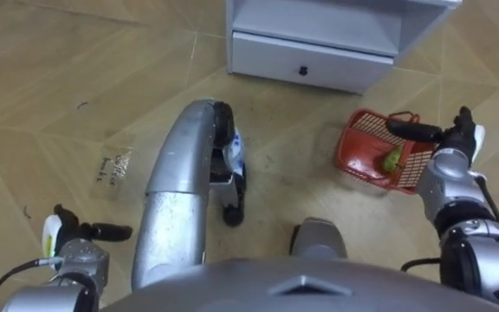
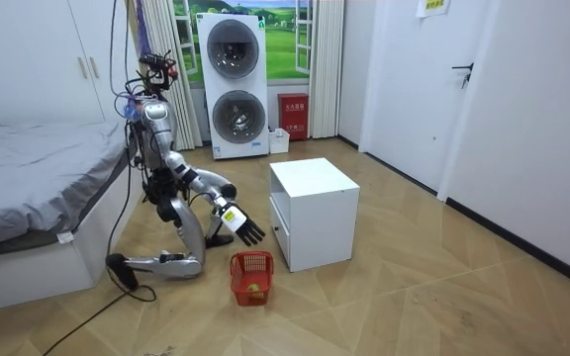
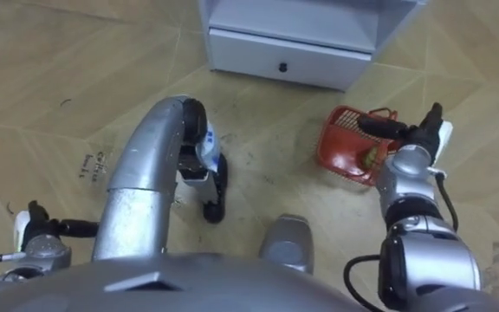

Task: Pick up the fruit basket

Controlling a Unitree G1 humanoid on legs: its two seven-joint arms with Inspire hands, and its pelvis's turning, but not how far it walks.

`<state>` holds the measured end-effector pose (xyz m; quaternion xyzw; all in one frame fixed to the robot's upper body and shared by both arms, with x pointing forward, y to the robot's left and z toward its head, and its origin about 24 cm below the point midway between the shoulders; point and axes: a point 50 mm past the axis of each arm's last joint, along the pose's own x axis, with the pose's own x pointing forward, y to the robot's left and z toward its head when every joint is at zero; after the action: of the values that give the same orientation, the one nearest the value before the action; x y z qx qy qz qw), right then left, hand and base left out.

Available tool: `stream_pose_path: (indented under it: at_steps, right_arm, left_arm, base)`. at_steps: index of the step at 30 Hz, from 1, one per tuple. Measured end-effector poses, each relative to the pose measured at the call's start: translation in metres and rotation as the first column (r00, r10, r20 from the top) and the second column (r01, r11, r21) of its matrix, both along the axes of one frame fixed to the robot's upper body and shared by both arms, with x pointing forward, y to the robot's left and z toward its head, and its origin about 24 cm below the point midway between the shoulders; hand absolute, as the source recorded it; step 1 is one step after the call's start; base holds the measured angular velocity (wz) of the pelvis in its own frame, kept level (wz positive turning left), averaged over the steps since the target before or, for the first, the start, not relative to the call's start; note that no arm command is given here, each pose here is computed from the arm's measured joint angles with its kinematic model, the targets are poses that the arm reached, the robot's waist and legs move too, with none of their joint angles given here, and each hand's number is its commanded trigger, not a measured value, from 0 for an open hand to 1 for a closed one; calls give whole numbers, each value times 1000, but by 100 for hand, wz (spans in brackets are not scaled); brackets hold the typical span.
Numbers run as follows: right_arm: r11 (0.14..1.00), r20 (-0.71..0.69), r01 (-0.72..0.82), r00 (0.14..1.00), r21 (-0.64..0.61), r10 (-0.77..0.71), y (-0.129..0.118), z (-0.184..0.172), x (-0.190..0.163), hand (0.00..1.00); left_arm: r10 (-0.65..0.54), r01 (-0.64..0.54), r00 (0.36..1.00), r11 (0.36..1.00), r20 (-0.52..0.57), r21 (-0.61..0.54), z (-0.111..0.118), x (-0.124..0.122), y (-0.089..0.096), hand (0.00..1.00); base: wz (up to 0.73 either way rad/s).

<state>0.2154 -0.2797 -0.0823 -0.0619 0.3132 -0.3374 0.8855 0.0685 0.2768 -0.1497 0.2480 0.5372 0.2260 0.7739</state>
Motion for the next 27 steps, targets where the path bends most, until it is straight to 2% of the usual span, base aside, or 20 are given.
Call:
stream_pose_path:
  at_steps: [7, 16, 27]
  right_arm:
    - [995, 33, -32, 999, -98, 35, -11, 17, 14, 0]
    - [989, 25, -63, 997, -136, 67, -18, 23, 16, 0]
    - [983, -16, -130, 992, -131, 129, -22, 23, 22, 0]
  left_arm:
    - [-66, 64, 997, 997, -38, -46, -4, -6, -8, 0]
    - [-109, 99, 990, 989, -93, -107, -9, -18, -13, 0]
    - [-197, 180, 974, 973, -112, -145, -11, -18, -22, 0]
  base:
    - [-4]
    - [-10]
    - [-2]
